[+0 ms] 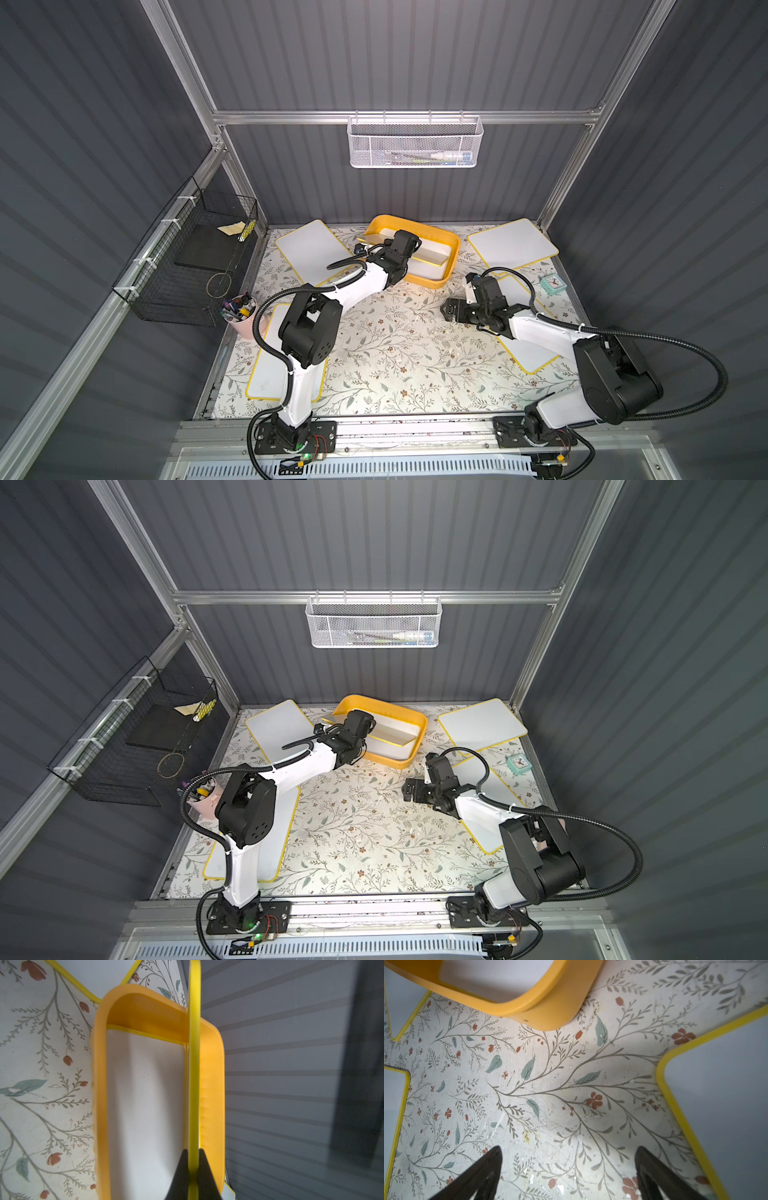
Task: Put the whiteboard into the storage box
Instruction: Place the whiteboard in the storage box.
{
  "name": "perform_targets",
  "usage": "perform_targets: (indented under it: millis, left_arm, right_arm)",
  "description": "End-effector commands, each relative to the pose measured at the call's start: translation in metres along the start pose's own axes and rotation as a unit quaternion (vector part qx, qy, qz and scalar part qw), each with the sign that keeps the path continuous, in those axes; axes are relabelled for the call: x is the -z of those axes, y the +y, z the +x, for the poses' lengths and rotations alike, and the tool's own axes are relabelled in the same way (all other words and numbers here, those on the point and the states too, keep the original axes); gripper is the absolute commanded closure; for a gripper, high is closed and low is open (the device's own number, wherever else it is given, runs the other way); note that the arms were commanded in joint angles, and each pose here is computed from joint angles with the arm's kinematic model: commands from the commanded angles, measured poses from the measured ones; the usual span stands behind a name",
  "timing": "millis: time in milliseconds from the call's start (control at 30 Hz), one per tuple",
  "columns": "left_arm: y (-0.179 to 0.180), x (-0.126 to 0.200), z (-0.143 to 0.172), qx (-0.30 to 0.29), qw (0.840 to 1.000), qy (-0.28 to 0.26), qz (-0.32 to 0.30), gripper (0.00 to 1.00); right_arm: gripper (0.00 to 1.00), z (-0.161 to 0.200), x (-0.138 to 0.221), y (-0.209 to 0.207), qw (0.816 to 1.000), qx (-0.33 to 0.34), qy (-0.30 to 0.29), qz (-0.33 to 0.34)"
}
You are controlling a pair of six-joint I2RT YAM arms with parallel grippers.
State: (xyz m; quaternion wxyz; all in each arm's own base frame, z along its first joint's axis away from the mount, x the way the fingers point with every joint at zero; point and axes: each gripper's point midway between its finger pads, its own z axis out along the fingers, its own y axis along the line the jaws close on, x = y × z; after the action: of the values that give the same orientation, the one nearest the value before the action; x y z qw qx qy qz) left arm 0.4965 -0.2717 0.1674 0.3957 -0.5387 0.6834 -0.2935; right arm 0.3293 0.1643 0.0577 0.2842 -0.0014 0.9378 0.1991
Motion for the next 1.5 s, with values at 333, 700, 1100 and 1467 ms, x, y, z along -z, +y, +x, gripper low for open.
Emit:
perform_targets:
  millis: [333, 700, 1100, 1467]
  left_arm:
    - [0.000, -0.016, 0.010, 0.030, 1.000, -0.008, -0.001, 1.00]
    - [0.004, -0.024, 0.025, -0.005, 1.000, 0.023, -0.007, 0.80]
    - [0.002, -0.014, 0.023, -0.066, 0.996, 0.055, 0.008, 0.50]
    - [0.002, -0.003, 0.019, -0.208, 0.974, 0.088, -0.006, 0.36]
  right_arm:
    - [0.01, -0.003, -0.005, 0.003, 1.000, -0.016, 0.013, -0.010]
    - [0.01, -0.005, -0.006, -0.004, 1.000, -0.021, 0.015, 0.000]
    - [0.01, -0.005, -0.005, -0.006, 0.999, -0.038, 0.015, -0.014]
    - [0.01, -0.008, 0.006, -0.013, 0.999, -0.037, -0.008, 0.003]
